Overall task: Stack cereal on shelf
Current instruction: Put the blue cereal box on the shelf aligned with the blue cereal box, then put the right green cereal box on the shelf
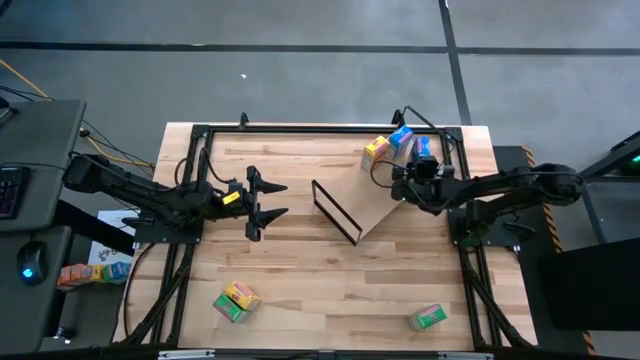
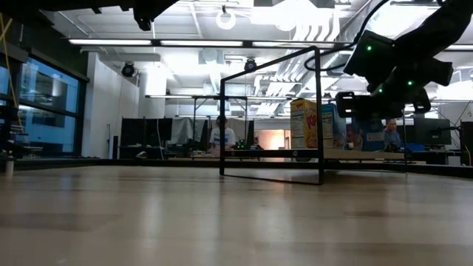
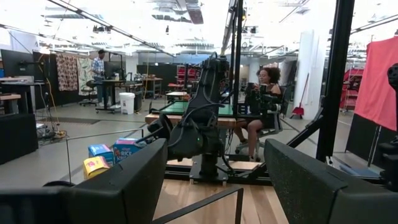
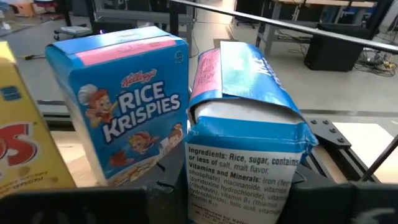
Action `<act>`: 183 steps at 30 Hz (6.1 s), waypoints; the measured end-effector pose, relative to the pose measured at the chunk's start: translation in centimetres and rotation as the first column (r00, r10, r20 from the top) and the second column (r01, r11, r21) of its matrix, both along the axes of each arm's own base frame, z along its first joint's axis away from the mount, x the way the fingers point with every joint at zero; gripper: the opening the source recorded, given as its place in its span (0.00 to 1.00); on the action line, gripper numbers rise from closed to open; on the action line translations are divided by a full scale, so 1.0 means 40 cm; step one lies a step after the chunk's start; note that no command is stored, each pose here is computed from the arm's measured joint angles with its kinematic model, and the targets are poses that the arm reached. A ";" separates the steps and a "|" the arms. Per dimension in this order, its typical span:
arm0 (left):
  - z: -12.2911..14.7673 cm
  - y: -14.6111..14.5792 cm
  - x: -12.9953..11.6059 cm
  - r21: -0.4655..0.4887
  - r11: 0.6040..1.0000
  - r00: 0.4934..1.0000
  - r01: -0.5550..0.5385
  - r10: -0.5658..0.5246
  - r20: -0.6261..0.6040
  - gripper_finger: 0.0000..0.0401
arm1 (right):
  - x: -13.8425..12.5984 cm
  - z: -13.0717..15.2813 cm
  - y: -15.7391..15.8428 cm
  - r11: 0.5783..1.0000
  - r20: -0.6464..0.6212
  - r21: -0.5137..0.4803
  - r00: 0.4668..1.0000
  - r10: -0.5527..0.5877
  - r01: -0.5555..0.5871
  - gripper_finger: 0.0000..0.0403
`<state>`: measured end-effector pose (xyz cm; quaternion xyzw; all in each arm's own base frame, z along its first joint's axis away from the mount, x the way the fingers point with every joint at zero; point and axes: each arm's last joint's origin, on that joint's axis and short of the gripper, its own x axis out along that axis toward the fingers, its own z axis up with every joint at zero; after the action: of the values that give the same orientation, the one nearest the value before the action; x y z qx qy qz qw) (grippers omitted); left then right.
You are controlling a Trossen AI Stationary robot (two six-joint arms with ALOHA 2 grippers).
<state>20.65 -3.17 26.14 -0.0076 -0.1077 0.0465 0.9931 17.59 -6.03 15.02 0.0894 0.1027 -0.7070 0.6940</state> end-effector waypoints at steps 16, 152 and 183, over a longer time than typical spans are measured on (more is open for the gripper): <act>0.000 0.000 0.000 0.000 1.000 1.000 0.000 0.000 0.000 0.64 | -0.001 -0.001 -0.003 1.000 0.014 0.014 1.000 -0.004 0.004 0.43; 0.008 0.029 -0.143 0.004 1.000 0.999 -0.017 0.017 -0.037 0.64 | 0.039 0.300 0.175 0.033 0.022 -0.414 0.026 0.999 -0.909 0.58; 0.007 0.029 -0.143 0.005 1.000 0.999 -0.019 0.019 -0.043 0.64 | 0.025 0.409 0.613 -0.225 0.454 0.465 0.013 0.891 -0.856 0.58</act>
<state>14.92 -2.01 26.40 -0.0031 -0.0862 0.0559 0.9947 18.60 18.49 31.38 0.2055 0.3885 0.0807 0.8946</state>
